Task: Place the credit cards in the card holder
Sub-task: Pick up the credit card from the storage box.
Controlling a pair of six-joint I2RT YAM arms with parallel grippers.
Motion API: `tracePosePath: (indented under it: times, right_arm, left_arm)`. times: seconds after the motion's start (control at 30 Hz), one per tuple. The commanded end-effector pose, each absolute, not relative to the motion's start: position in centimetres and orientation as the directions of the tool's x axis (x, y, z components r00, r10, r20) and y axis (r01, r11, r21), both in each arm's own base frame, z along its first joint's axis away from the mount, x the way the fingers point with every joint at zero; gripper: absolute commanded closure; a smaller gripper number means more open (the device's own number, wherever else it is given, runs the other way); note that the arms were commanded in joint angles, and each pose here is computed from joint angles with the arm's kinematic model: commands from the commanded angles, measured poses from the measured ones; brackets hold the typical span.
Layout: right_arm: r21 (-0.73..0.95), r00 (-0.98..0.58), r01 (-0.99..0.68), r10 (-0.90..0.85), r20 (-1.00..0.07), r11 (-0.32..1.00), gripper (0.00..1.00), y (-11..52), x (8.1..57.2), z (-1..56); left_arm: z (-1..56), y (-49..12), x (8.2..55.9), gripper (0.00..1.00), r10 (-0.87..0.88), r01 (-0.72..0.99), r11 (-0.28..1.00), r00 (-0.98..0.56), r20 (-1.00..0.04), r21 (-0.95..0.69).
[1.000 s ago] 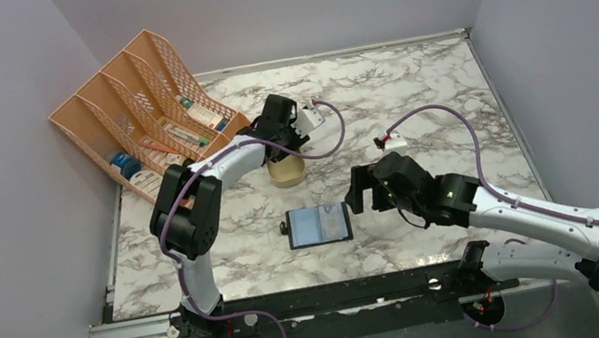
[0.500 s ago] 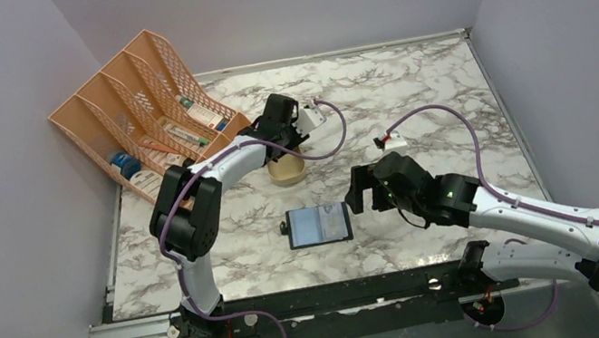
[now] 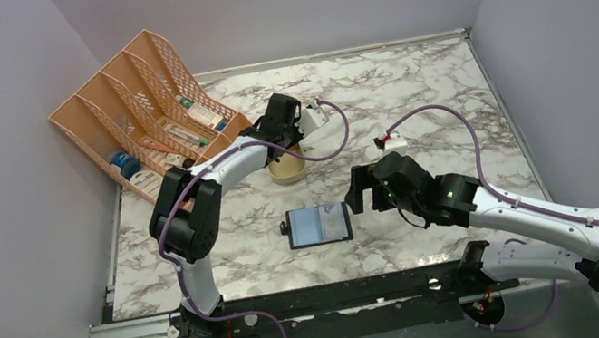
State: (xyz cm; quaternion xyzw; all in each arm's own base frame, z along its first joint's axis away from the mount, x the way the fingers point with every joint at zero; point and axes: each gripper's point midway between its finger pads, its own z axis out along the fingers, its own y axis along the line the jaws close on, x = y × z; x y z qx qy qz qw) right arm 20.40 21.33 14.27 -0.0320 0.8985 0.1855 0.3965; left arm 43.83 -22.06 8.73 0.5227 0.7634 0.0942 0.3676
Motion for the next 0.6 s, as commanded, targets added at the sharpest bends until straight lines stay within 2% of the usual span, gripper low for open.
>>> tracePosePath:
  times: [0.0,0.1,0.37,0.57]
  right_arm:
    - [0.321,-0.674,-0.202,0.106,-0.731,0.925,0.03,21.6,20.7,14.6]
    - [0.326,-0.672,-0.206,0.108,-0.733,0.923,0.03,21.7,20.7,14.7]
    - [0.364,-0.689,-0.232,0.112,-0.716,0.902,0.03,22.6,20.2,14.7]
    - [0.429,-0.716,-0.248,0.134,-0.685,0.869,0.04,23.8,19.6,14.6]
  left_arm:
    - [11.6,-21.8,44.2,0.75,0.864,0.683,0.447,-0.162,-0.476,0.578]
    - [11.9,-21.9,43.8,0.78,0.862,0.692,0.446,-0.16,-0.482,0.568]
    - [12.8,-22.8,41.5,1.0,0.82,0.745,0.484,-0.202,-0.536,0.459]
    - [15.3,-23.4,40.3,1.0,0.747,0.733,0.558,-0.24,-0.619,0.388]
